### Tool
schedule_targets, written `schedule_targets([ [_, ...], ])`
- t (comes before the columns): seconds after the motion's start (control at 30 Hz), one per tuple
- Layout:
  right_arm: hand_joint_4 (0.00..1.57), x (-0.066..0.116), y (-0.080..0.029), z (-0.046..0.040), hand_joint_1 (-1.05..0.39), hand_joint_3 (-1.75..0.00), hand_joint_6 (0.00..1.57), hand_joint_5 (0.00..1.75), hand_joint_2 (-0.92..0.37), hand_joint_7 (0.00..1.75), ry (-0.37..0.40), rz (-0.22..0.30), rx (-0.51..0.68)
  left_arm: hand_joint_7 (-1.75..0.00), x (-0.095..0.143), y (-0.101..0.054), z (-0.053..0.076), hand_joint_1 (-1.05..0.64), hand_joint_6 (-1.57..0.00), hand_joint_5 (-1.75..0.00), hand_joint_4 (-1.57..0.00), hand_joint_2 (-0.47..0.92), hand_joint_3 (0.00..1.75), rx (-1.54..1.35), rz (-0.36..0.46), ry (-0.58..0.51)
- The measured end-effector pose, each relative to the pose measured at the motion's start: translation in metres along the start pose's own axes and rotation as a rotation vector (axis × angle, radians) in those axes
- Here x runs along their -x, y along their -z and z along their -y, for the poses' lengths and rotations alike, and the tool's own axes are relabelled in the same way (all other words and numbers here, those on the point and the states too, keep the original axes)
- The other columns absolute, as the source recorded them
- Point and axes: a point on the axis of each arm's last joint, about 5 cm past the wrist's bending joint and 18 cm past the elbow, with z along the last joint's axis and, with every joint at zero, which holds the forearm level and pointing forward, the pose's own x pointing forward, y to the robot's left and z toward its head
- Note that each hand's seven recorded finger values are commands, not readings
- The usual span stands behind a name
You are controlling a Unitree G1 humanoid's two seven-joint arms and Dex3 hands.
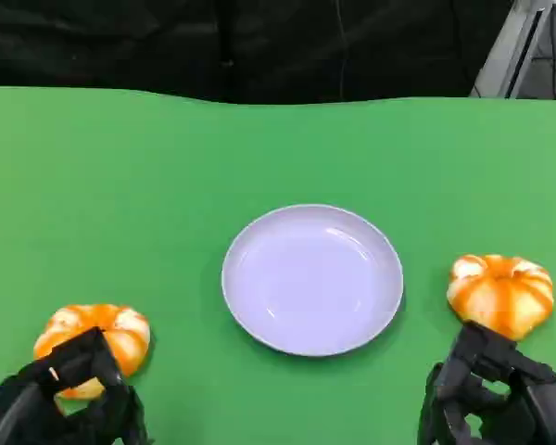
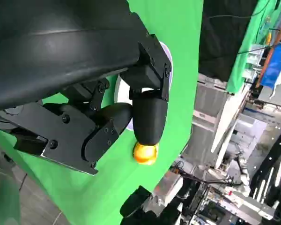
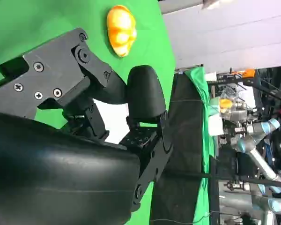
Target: Grasp the bread from the table and place it into the plate.
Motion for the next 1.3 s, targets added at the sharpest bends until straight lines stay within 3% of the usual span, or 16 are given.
schedule_targets([
  [0.53, 0.85, 0.0, 0.0, 0.0, -0.13, -1.24, 0.68, 1.75, -0.55, 1.69, 0.0, 0.0, 0.0, -1.72, 0.0, 0.0, 0.0, -0.12, -0.68, -1.75, -0.83, 0.6, 1.13, 0.0, 0.0, -0.005],
  [0.67, 0.85, 0.0, 0.0, 0.0, -0.12, -1.24, 0.68, 1.75, -0.55, 1.69, 0.001, 0.0, 0.002, -1.59, 0.0, 0.0, 0.0, -0.13, -0.67, -1.75, -0.77, 0.58, 1.12, -0.022, 0.003, -0.02],
  [0.73, 0.85, 0.0, 0.0, 0.0, -0.13, -1.24, 0.68, 1.75, -0.55, 1.69, 0.001, 0.0, 0.002, -1.08, 0.0, 0.0, 0.001, -0.19, -0.76, -1.49, -0.68, 0.61, 0.87, -0.038, 0.015, -0.034],
  [0.77, 0.85, 0.0, 0.0, 0.0, -0.13, -1.24, 0.68, 1.75, -0.55, 1.69, 0.0, 0.0, 0.002, -0.96, 0.0, 0.0, 0.001, -0.2, -0.79, -1.44, -0.67, 0.63, 0.8, -0.05, 0.024, -0.056],
  [0.83, 0.85, 0.0, 0.0, 0.0, -0.13, -1.24, 0.68, 1.75, -0.55, 1.69, -0.001, 0.0, 0.001, -0.44, 0.0, 0.001, 0.003, -0.34, -0.84, -0.86, -0.63, 0.8, 0.38, -0.097, 0.053, -0.105],
  [0.9, 0.85, 0.0, 0.0, -0.0001, -0.13, -1.24, 0.68, 1.75, -0.55, 1.69, -0.001, 0.0, 0.001, -0.22, 0.0, 0.0, 0.005, -0.37, -0.89, -0.64, -0.64, 0.89, 0.19, -0.268, 0.095, -0.161],
  [0.93, 0.85, 0.0, 0.0, -0.0001, -0.13, -1.24, 0.68, 1.75, -0.56, 1.69, 0.0, 0.0, 0.001, -0.1, 0.0, -0.001, 0.006, -0.45, -0.8, -0.43, -0.52, 0.91, 0.18, -0.368, 0.123, -0.182],
  [1.03, 0.85, 0.0, 0.0, -0.0002, -0.12, -1.24, 0.68, 1.75, -0.56, 1.69, -0.001, 0.0, 0.0, -0.01, 0.0, 0.002, 0.008, -0.53, -0.63, -0.18, -0.38, 0.92, 0.2, -0.657, 0.185, -0.245],
  [1.1, 0.85, 0.0, 0.0, -0.0002, -0.12, -1.23, 0.68, 1.75, -0.57, 1.69, -0.002, 0.0, 0.0, 0.0, 0.001, 0.005, 0.008, -0.58, -0.55, -0.1, -0.3, 0.92, 0.22, -0.854, 0.21, -0.278],
  [1.3, 0.85, 0.0, 0.0, 0.0001, -0.12, -1.23, 0.68, 1.75, -0.57, 1.69, -0.004, 0.001, -0.001, 0.0, 0.004, 0.014, 0.006, -0.66, -0.46, -0.02, -0.17, 0.92, 0.2, -1.24, 0.259, -0.316],
])
